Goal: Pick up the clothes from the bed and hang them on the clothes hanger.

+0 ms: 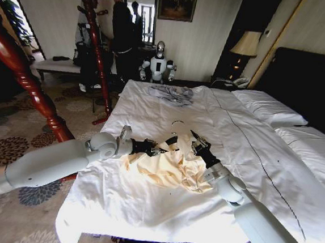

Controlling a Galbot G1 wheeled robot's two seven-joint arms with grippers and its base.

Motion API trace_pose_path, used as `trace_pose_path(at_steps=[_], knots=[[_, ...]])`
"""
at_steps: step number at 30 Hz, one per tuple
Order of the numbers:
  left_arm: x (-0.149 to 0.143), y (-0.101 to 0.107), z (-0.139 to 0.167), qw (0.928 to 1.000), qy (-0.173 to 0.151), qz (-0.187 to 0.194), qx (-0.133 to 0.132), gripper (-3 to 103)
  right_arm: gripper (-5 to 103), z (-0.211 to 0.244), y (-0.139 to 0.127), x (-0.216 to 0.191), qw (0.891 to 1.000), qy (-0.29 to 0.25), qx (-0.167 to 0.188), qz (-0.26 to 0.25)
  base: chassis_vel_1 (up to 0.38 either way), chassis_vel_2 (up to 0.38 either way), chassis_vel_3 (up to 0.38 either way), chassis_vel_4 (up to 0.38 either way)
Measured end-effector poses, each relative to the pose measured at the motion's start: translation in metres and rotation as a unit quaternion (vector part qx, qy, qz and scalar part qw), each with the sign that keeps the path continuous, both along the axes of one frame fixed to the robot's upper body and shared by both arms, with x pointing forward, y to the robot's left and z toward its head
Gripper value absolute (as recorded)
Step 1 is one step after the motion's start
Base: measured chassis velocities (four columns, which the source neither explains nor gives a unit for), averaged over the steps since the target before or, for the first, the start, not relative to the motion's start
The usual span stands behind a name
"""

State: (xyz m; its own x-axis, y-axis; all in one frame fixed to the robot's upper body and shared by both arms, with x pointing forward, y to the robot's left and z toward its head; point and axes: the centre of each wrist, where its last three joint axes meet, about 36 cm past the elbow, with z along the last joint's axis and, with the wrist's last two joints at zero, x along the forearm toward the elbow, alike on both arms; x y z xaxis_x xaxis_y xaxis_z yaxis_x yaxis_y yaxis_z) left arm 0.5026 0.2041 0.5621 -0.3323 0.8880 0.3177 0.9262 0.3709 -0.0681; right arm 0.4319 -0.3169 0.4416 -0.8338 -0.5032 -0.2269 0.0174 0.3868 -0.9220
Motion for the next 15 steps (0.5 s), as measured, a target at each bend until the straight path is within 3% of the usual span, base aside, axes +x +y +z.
trace_pose_path(at_steps=[2,4,5,10,14,15], knots=[[0.001,0.000,-0.001,1.0000,-0.003,0.003,-0.003,19,23,0.001,0.001,0.001,1.000,-0.001,0.001,0.001,0.000,0.000,0.000,0.000],[0.003,0.000,-0.003,0.9999,-0.008,0.012,-0.006,19,33,0.004,0.000,0.003,1.000,-0.004,0.000,0.001,0.000,0.000,0.000,0.000],[0.003,0.000,-0.003,0.9999,-0.008,0.012,-0.006,19,33,0.004,0.000,0.003,1.000,-0.004,0.000,0.001,0.000,0.000,0.000,0.000],[0.002,-0.002,-0.008,0.9997,-0.017,0.013,-0.008,19,61,0.011,-0.005,0.006,1.000,-0.004,-0.014,0.007,0.000,0.000,0.000,0.000],[0.002,-0.002,-0.009,0.9996,-0.020,0.016,-0.011,19,66,0.012,-0.004,0.004,1.000,-0.001,-0.013,0.010,0.000,0.000,0.000,0.000],[0.003,-0.002,-0.010,0.9995,-0.022,0.019,-0.012,19,71,0.011,-0.003,0.002,1.000,0.002,-0.011,0.012,0.000,0.000,0.000,0.000]])
